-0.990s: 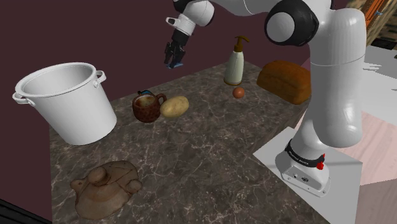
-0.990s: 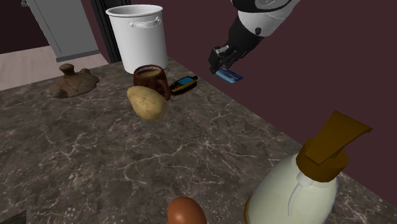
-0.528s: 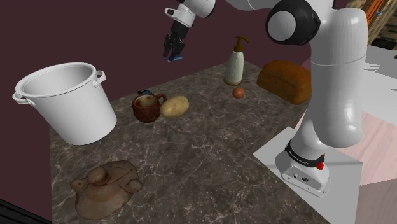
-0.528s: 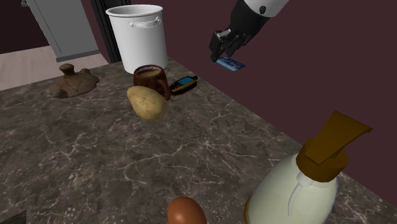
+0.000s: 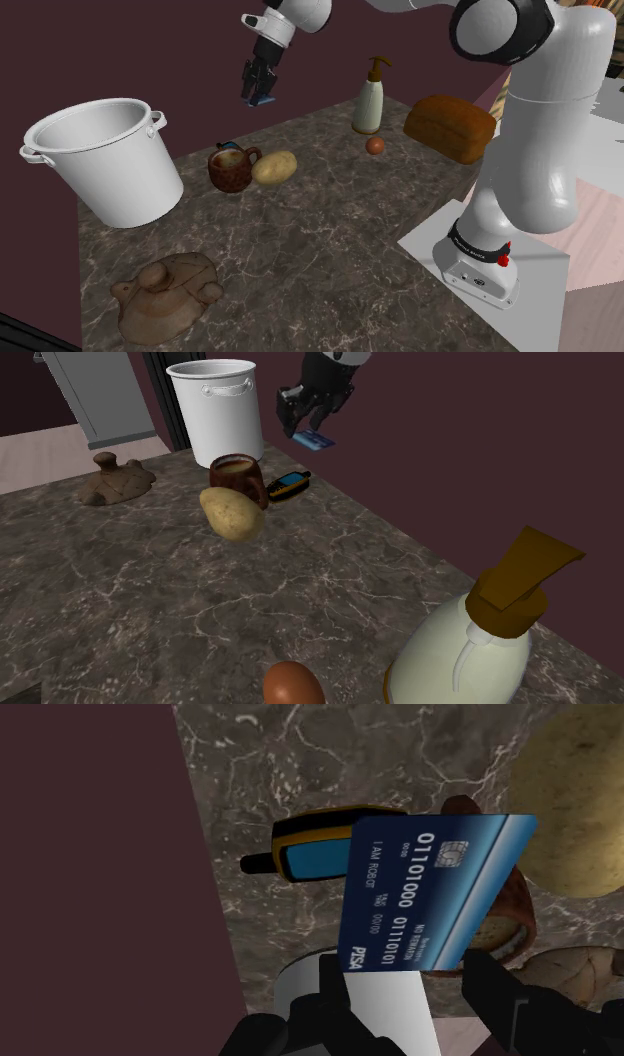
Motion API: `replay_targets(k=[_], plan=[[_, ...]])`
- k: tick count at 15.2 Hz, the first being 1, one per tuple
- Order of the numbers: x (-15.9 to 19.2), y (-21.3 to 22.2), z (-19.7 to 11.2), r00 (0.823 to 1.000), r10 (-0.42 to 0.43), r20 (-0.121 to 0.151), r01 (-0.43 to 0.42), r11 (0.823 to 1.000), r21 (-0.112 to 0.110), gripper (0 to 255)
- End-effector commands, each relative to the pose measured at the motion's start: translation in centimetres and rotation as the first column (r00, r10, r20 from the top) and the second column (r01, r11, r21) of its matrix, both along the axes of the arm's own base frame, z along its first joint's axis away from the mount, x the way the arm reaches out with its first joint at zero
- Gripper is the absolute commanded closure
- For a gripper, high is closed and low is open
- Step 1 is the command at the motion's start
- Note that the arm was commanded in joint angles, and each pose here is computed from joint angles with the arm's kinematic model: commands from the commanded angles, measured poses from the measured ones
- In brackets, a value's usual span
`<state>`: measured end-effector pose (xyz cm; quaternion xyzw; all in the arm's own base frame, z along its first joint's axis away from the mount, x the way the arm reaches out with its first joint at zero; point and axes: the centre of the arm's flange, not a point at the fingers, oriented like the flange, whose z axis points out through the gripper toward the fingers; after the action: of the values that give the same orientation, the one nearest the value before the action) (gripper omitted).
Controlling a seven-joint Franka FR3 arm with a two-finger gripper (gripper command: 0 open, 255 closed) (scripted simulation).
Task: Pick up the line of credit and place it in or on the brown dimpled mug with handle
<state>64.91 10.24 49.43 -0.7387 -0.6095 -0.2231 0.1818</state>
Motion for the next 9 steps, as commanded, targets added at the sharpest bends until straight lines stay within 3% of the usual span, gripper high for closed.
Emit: replay_targets(k=[1, 9], plan=[[-1.1, 2.5, 0.2, 1.0, -0.001, 0.0, 0.001, 1.0, 0.0, 255], [-5.2, 12.2, 1.0, 1.0, -0.001, 0.0, 0.001, 1.0, 0.0, 255]])
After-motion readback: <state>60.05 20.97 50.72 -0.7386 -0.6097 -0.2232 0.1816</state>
